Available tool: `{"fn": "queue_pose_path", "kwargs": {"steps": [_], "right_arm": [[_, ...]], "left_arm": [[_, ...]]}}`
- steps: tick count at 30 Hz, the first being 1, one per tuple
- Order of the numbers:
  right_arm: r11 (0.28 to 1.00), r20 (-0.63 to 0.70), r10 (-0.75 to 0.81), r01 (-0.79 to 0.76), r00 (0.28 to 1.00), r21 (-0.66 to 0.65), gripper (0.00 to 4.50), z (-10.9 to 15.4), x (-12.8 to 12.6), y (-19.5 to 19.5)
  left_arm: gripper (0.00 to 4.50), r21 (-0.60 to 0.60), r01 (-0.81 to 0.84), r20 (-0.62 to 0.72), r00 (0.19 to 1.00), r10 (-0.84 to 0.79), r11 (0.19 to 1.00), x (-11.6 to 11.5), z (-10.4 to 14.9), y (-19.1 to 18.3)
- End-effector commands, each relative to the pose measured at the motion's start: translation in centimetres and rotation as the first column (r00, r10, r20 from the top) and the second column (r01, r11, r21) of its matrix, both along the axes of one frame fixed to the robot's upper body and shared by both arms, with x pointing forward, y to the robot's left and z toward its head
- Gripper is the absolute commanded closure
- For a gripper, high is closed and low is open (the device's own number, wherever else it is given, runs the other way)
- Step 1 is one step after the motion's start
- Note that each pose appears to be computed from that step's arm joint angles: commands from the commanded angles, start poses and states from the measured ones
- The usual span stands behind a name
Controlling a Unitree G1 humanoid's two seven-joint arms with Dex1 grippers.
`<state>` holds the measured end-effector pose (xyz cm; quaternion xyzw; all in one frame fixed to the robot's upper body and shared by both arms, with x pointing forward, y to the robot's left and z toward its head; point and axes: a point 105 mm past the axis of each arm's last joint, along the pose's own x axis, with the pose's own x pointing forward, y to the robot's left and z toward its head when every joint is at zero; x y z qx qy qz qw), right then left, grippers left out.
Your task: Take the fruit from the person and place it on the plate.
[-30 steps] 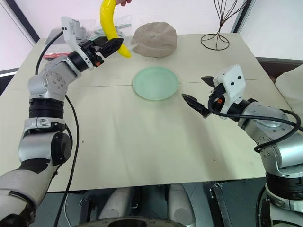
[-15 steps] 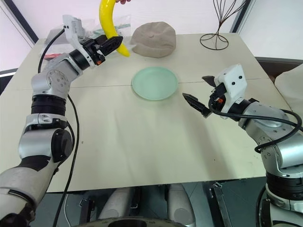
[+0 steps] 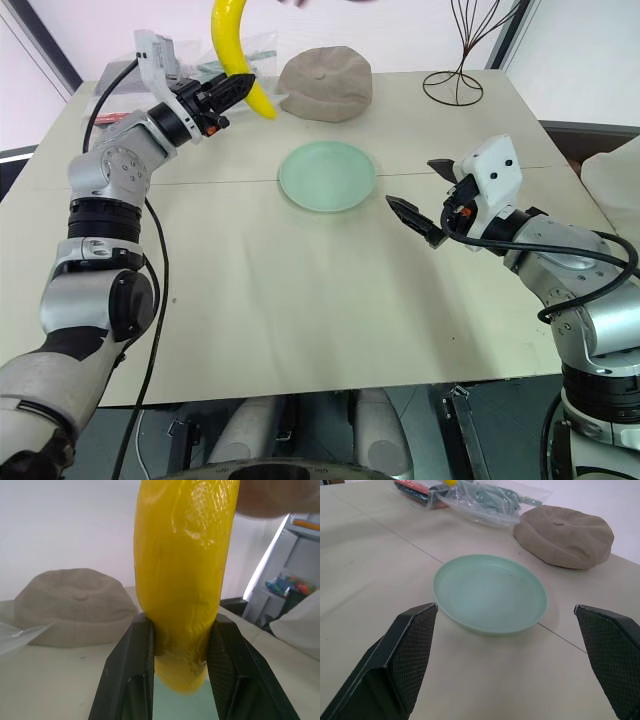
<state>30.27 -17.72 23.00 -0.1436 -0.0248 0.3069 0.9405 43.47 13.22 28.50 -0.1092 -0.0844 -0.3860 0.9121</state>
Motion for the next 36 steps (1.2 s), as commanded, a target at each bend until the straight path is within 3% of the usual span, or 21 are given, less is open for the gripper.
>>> {"fn": "queue_pose_path", "kwargs": {"steps": [1,9,22,25,32,36], "right_arm": [[1.000,0.067,0.004,-0.004,0.998,-0.004,0.00,1.4,-0.5,0.1],[1.000,0.063,0.007,-0.007,0.998,-0.008,0.00,1.3,-0.3,0.2],[1.000,0.061,0.000,0.000,0.998,0.004,0.00,0.8,-0.7,0.4],[1.000,0.061,-0.003,0.002,0.998,0.006,0.00,0.7,-0.8,0.5],[1.000,0.062,-0.017,0.017,0.998,0.006,0.00,0.5,-0.9,0.5],[1.000,0.062,-0.022,0.022,0.998,0.004,0.00,0.4,-1.0,0.4]], "left_arm": [[3.61,0.067,0.034,0.059,0.998,-0.038,0.997,-0.7,1.6,-0.3],[3.61,0.256,0.057,0.006,0.998,-0.060,0.965,0.9,-0.6,-2.4],[3.61,0.532,0.103,-0.165,0.986,-0.016,0.841,2.1,-8.6,-7.4],[3.61,0.480,0.095,-0.226,0.974,0.019,0.872,2.3,-8.8,-8.1],[3.61,0.166,0.028,-0.462,0.885,0.053,0.986,2.5,-8.4,-9.3],[3.61,0.110,0.025,-0.522,0.852,0.036,0.994,2.2,-9.3,-9.8]]}}
